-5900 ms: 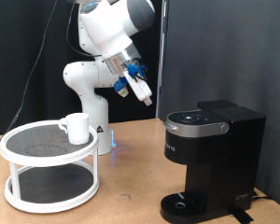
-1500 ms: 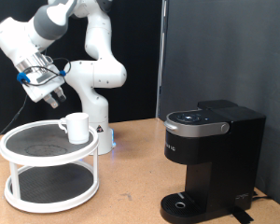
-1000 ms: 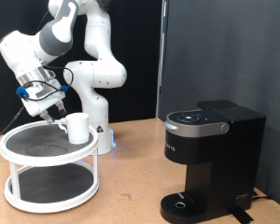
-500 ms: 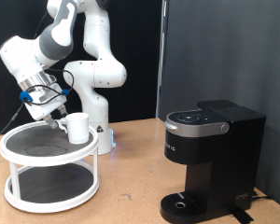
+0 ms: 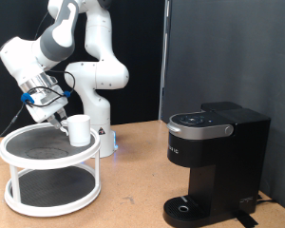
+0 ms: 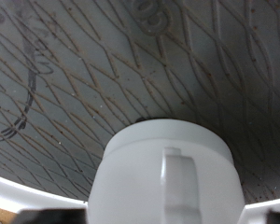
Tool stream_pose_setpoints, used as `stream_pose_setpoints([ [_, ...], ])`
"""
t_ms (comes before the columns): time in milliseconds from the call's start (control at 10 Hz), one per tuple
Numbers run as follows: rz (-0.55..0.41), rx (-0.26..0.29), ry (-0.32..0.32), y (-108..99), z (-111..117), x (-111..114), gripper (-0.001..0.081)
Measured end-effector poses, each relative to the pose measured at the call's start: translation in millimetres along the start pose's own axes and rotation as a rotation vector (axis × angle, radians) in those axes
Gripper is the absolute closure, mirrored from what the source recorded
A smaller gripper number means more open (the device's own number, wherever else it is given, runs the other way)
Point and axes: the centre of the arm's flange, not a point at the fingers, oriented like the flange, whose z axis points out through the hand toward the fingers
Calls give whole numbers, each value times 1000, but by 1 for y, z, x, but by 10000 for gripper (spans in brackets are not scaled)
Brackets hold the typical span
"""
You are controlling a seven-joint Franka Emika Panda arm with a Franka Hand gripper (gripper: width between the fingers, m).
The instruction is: Make a cup of coffee with the keurig machine
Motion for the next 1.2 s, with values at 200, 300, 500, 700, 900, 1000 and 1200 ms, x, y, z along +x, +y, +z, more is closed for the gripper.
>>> stream_pose_setpoints([
  [200, -1, -1, 1, 0, 0, 0, 645],
  [300, -3, -1, 1, 0, 1, 0, 752],
  [500, -7, -4, 4, 1, 1, 1, 794],
  [700, -10, -31, 12, 4, 1, 2, 802],
  [900, -14, -87, 13, 9, -6, 1, 804],
  [1000, -17, -116, 1, 12, -15, 1, 804],
  [1200, -31, -145, -23, 20, -32, 0, 804],
])
